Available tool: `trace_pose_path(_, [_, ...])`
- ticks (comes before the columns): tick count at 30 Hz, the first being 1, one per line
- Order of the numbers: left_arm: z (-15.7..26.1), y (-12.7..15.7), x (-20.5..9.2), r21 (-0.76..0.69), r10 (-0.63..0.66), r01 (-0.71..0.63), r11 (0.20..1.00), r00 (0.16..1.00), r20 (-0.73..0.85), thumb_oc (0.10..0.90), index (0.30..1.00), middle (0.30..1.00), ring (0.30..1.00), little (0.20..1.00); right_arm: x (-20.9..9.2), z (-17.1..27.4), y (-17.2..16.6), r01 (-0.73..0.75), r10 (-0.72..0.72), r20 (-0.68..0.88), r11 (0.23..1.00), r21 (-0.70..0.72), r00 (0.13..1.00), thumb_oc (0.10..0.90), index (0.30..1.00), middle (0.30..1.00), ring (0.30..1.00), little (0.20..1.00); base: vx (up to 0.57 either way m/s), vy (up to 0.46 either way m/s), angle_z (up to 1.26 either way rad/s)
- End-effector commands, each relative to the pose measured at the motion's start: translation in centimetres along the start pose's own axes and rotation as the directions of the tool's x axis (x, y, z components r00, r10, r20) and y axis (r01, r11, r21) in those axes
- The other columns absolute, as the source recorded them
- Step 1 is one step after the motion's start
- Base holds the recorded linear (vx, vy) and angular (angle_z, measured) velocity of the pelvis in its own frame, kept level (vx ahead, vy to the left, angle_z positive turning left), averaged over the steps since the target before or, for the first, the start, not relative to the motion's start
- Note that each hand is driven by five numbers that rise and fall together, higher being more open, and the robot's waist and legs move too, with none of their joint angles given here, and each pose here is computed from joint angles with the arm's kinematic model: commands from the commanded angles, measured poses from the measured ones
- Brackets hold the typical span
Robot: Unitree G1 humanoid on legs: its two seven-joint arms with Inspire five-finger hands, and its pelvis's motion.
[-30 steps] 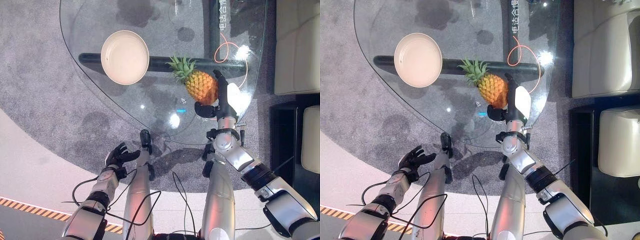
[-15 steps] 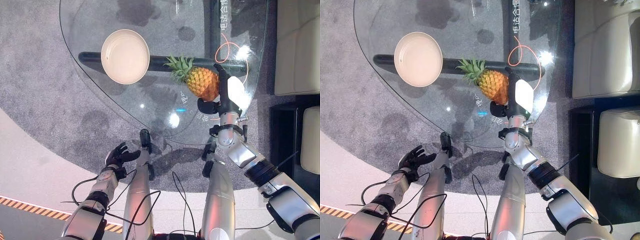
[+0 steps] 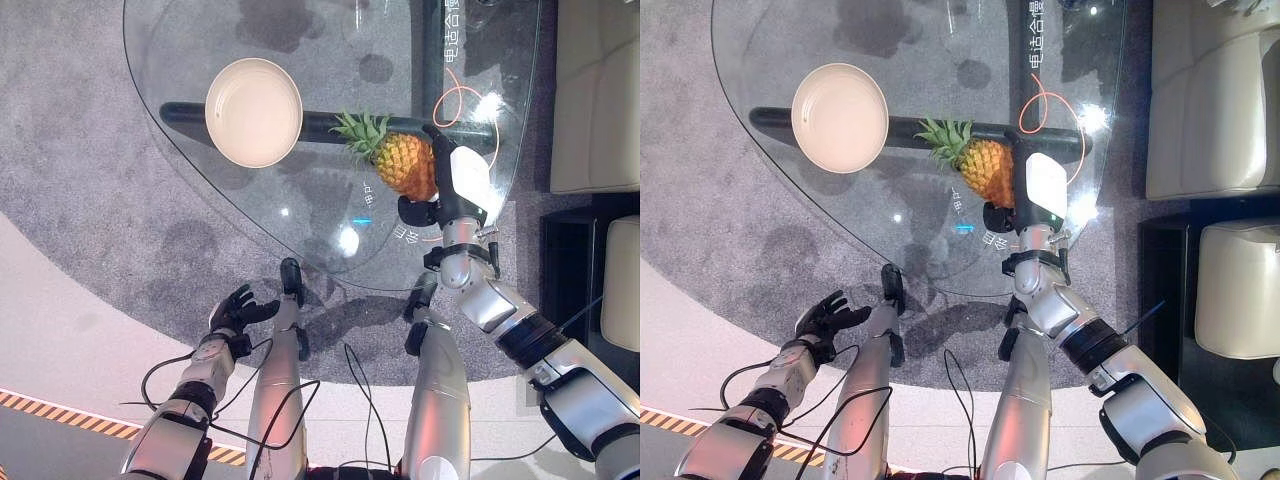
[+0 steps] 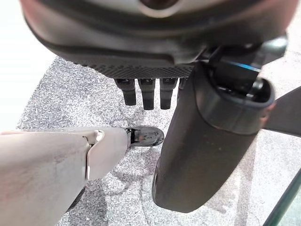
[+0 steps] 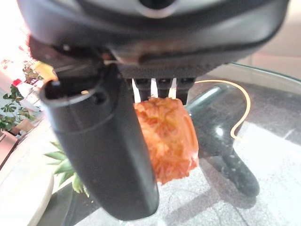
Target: Pick up the fruit to the plate
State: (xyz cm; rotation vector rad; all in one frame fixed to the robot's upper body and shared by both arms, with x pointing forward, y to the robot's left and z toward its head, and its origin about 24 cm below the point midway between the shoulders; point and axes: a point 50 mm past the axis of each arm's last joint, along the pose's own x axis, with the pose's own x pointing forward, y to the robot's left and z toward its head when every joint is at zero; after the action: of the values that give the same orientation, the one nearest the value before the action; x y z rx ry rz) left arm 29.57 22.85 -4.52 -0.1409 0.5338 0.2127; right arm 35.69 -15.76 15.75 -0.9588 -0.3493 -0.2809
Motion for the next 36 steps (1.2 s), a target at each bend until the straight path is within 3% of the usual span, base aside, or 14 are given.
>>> trace_pose_path(1, [0.6, 2.4, -0.2, 0.073, 0.037, -0.038, 0.997, 0.999, 0.009, 0.800, 0.900, 0.900, 0.900, 0.900, 2.4, 2.1, -4.0, 0.155, -0.146, 0.145, 0.987, -0.053, 0.979, 0.800, 0.900, 0.900, 0.900, 0.900, 0.00, 0.000, 0.00])
trace_pose_path(18, [1.1, 2.5, -0.1, 0.082, 0.035, -0.036, 0.996, 0.999, 0.016, 0.800, 0.900, 0.900, 0.900, 0.900, 2.9, 2.4, -3.9, 0.107, -0.086, 0.171, 0.987, -0.122, 0.981, 0.800, 0.900, 0.900, 0.900, 0.900, 0.00, -0.001, 0.01])
trace_pose_path(19, [1.1, 2.5, -0.1, 0.082, 0.034, -0.035, 0.996, 0.999, 0.017, 0.800, 0.900, 0.900, 0.900, 0.900, 2.9, 2.4, -3.9, 0.105, -0.083, 0.170, 0.987, -0.124, 0.982, 0.676, 0.794, 0.794, 0.794, 0.776, 0.00, 0.000, 0.00])
trace_pose_path(20, [1.2, 2.5, -0.1, 0.081, 0.032, -0.033, 0.996, 0.999, 0.019, 0.800, 0.900, 0.900, 0.900, 0.900, 3.0, 2.5, -3.9, 0.106, -0.084, 0.172, 0.986, -0.127, 0.982, 0.103, 0.302, 0.302, 0.302, 0.203, 0.00, 0.000, 0.00])
trace_pose_path(29, [1.4, 2.5, -0.1, 0.044, 0.028, -0.029, 0.999, 0.999, 0.028, 0.800, 0.900, 0.900, 0.900, 0.900, 3.1, 2.3, -3.9, 0.112, -0.100, 0.139, 0.990, -0.083, 0.985, 0.100, 0.300, 0.300, 0.300, 0.200, 0.00, 0.000, 0.00])
trace_pose_path(36, [1.8, 2.4, 0.0, -0.164, 0.034, -0.026, 0.986, 0.998, 0.046, 0.800, 0.900, 0.900, 0.900, 0.900, 2.7, 1.4, -3.5, 0.112, -0.114, 0.063, 0.993, 0.040, 0.991, 0.100, 0.300, 0.300, 0.300, 0.200, 0.00, 0.000, 0.00])
